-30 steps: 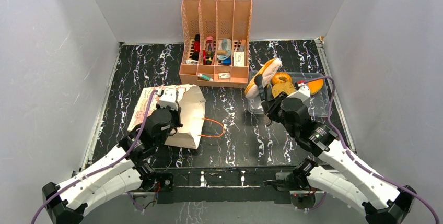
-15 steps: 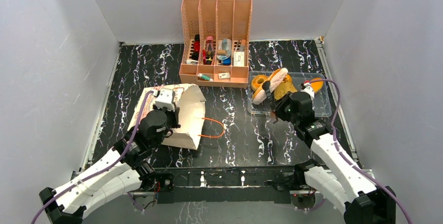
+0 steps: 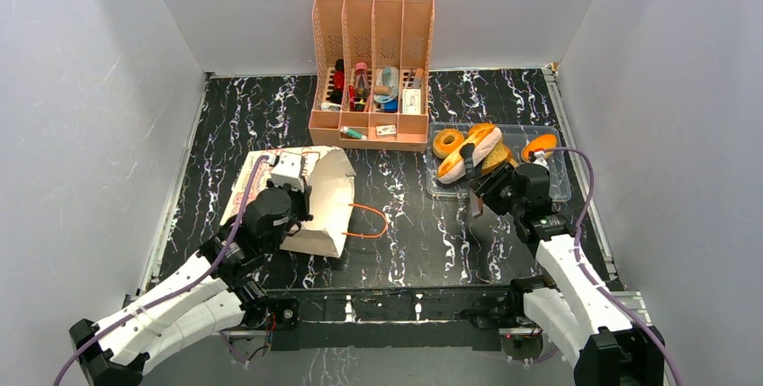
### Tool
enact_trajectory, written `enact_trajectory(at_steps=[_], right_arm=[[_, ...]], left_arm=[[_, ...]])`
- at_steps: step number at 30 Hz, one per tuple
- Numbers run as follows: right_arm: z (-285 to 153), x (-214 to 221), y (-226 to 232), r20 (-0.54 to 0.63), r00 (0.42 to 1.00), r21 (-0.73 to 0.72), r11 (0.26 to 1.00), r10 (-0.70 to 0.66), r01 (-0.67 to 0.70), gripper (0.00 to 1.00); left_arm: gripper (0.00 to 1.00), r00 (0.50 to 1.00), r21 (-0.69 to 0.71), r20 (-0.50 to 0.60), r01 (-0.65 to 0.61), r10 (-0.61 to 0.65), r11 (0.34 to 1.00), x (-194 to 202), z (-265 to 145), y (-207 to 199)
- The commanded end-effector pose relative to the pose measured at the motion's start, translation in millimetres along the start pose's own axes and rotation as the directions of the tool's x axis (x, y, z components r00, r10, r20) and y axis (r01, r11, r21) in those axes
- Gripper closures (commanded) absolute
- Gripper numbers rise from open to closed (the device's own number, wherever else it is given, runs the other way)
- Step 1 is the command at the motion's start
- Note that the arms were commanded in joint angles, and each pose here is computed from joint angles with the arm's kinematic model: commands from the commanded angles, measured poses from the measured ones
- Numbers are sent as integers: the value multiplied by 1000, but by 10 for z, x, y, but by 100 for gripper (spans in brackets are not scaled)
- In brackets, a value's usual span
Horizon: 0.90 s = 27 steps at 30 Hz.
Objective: Take the fake bread out of the paper bag
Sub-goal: Place the fake bread in the container.
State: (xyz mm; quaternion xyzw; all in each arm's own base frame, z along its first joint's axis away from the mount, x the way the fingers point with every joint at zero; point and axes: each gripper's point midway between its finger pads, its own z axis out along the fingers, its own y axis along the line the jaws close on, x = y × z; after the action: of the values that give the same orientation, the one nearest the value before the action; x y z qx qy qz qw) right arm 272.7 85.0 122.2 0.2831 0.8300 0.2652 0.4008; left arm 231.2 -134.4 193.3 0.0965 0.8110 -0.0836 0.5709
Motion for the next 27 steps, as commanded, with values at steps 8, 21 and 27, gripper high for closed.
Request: enact_trajectory(at_steps=[8, 21, 27], right_arm=[[-74, -88, 76, 23, 1000, -52, 999, 6, -5, 58], [53, 18, -49, -15, 999, -36, 998, -52, 51, 58], [190, 78, -105, -40, 997, -37, 997, -65, 63, 58]], left_arm=[[100, 999, 19, 41, 23, -24, 1000, -200, -16, -55], [100, 998, 15, 47, 32, -32, 999, -190, -36, -33], [100, 998, 20, 44, 41, -42, 999, -198, -36, -47]])
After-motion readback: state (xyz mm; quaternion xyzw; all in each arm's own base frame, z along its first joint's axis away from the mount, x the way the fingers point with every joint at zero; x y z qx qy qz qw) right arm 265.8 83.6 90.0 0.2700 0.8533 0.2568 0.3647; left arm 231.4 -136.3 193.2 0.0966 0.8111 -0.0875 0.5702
